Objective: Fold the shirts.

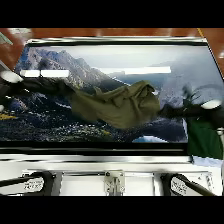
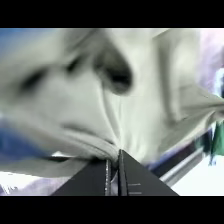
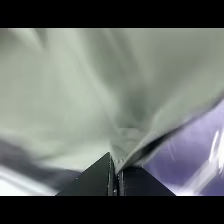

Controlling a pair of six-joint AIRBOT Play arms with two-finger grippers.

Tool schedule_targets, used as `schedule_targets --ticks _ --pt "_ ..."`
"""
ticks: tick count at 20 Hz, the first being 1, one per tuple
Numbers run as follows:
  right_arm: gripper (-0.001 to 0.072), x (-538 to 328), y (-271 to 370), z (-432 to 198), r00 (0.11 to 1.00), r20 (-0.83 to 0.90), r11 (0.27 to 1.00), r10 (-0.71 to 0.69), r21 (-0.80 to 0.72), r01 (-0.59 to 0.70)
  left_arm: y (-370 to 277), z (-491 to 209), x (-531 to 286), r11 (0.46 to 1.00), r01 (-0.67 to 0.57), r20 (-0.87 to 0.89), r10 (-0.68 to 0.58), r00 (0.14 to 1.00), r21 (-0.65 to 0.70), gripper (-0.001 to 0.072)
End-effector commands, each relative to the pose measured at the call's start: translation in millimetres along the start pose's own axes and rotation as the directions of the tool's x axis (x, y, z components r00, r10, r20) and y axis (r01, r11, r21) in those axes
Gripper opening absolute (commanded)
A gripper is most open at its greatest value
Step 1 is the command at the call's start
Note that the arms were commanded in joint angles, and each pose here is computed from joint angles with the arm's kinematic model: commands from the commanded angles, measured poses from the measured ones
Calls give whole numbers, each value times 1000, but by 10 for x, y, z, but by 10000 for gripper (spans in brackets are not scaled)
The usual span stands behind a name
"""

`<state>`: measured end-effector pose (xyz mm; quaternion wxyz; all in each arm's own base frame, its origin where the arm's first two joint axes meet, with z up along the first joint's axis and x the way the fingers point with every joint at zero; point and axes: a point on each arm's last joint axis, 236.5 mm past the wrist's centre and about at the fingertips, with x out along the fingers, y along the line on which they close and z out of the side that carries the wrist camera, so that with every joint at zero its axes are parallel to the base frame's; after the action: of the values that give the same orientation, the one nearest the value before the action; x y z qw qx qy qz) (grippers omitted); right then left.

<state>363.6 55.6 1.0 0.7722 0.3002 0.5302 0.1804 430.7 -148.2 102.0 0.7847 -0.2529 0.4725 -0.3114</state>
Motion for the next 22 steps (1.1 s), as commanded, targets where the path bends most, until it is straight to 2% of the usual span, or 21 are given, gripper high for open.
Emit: schedule_targets --ticks 1,3,5,7,11,13,15,19,22 --pt "59 -1278 1245 791 932 354 915 80 -397 72 -1026 704 -1238 941 -107 293 9 956 320 44" --pt "59 -2397 2045 1035 767 628 800 130 -523 293 -1926 910 -2201 865 -218 526 -61 848 452 44" --pt "59 -3451 2666 940 541 820 709 186 -494 504 -2724 805 -3095 800 -337 707 -147 692 496 44" --pt "59 -4190 3013 642 361 909 684 208 -398 611 -3215 509 -3734 762 -450 820 -179 544 466 44" --pt "59 -4768 3105 89 198 966 686 167 -258 680 -3398 -126 -4287 736 -601 924 -87 373 312 44" --pt "60 -4804 3019 -89 194 974 672 119 -223 706 -3322 -367 -4365 741 -625 937 -13 350 244 44" --pt "60 -4656 2830 -192 260 965 685 35 -213 697 -3269 -526 -4275 743 -623 920 27 390 243 44" --pt "60 -4035 2235 -355 515 831 705 -209 -237 668 -2876 -689 -3905 753 -612 826 173 537 241 44" --pt "59 -3572 1780 -493 685 625 729 -375 -258 634 -2408 -751 -3546 783 -584 699 294 652 215 45"
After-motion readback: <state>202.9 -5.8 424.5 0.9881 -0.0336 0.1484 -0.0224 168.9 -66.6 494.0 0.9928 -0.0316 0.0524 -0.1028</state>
